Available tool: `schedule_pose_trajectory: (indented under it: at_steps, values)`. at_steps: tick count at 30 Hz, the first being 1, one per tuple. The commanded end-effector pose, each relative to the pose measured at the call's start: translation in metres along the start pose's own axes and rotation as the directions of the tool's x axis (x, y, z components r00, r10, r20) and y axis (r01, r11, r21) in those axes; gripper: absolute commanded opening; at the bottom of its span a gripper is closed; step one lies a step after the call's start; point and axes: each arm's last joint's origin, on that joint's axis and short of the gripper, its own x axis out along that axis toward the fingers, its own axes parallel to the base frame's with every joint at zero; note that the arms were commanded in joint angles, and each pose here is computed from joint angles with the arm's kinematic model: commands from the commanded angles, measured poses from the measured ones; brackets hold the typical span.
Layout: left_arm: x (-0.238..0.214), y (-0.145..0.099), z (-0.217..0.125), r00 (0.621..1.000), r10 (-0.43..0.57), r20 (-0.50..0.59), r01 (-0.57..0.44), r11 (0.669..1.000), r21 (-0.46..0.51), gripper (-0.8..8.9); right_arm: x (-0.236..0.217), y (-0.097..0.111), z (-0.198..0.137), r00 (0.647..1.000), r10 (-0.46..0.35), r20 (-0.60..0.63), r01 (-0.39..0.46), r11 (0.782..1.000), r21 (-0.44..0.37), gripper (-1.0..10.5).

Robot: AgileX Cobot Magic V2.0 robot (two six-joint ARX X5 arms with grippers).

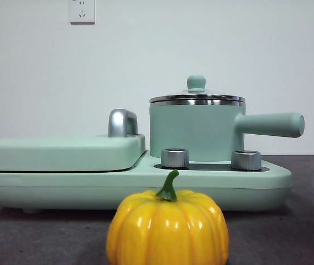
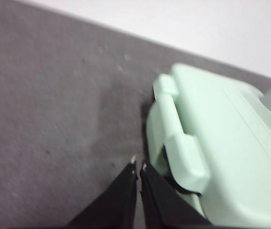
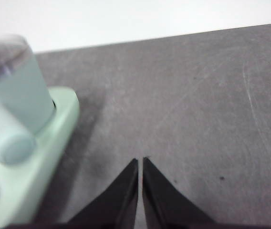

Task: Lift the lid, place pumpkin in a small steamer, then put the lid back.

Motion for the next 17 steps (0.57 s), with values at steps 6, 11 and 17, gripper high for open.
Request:
schedule_pose_trajectory:
  at_steps: [6, 11, 17]
  values:
    - [-0.009, -0.025, 0.058, 0.998, -0.060, 0.020, 0.060, 0.998, -0.013, 0.15, -0.025, 0.017, 0.064, 0.997, 0.067, 0.044, -0.072, 0.992, 0.108, 0.1]
    - [-0.006, -0.044, 0.097, 0.984, -0.171, -0.042, 0.172, 0.985, 0.025, 0.15, -0.034, 0.028, 0.102, 0.986, 0.164, -0.015, -0.162, 0.983, 0.090, 0.1]
    - [0.000, -0.066, 0.139, 0.933, -0.294, -0.207, 0.319, 0.942, 0.099, 0.15, -0.035, 0.042, 0.144, 0.930, 0.341, -0.135, -0.339, 0.940, 0.037, 0.1]
